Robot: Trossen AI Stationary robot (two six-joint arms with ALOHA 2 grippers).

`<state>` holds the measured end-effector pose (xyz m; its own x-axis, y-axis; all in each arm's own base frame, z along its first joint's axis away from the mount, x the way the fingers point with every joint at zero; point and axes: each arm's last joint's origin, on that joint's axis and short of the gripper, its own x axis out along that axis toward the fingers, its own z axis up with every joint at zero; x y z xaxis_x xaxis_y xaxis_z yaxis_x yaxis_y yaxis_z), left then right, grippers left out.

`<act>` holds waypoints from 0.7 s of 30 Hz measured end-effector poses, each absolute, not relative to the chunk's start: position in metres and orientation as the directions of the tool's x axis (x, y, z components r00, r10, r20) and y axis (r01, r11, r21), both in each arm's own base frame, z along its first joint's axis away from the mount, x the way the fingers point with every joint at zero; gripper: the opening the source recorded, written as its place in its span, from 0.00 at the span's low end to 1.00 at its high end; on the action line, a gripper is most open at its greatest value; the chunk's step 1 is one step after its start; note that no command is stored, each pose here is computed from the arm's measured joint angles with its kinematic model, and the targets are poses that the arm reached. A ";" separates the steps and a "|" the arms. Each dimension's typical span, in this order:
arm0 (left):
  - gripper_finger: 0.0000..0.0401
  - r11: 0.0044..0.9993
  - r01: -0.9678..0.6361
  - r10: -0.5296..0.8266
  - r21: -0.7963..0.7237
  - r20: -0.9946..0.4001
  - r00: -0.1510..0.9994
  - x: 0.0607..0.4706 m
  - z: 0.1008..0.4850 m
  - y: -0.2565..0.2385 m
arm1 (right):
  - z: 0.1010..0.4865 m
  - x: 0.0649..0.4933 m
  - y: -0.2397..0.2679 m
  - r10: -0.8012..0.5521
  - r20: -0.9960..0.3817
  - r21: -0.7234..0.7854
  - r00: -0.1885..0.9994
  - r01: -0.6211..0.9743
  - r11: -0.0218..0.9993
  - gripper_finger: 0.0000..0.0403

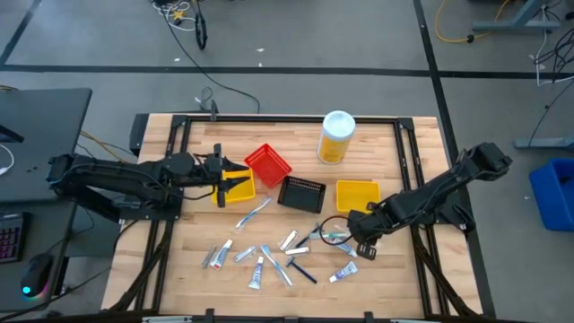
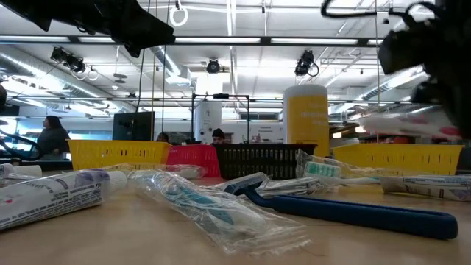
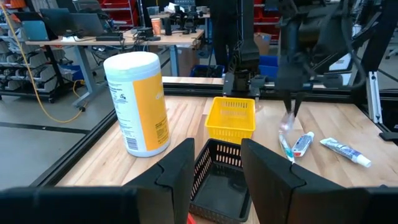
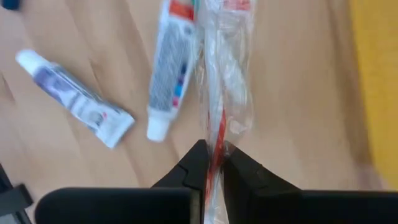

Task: Pick & Place Travel size toiletries
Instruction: Put the toothbrush into the right yellow bin

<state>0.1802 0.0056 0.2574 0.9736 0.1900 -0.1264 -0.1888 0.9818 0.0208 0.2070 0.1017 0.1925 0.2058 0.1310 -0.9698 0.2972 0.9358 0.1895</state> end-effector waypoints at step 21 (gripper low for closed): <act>0.35 0.982 -0.190 0.191 0.021 -0.126 0.973 0.180 0.257 0.006 | 0.233 0.214 0.016 -0.166 -0.986 -0.165 -0.010 0.165 0.972 0.09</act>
<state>0.1802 0.0057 0.2574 0.9735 0.1906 -0.1264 -0.1895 0.9817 0.0209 0.2136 0.0160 0.2331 -0.0095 -0.1659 -0.9861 0.1652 0.9723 -0.1652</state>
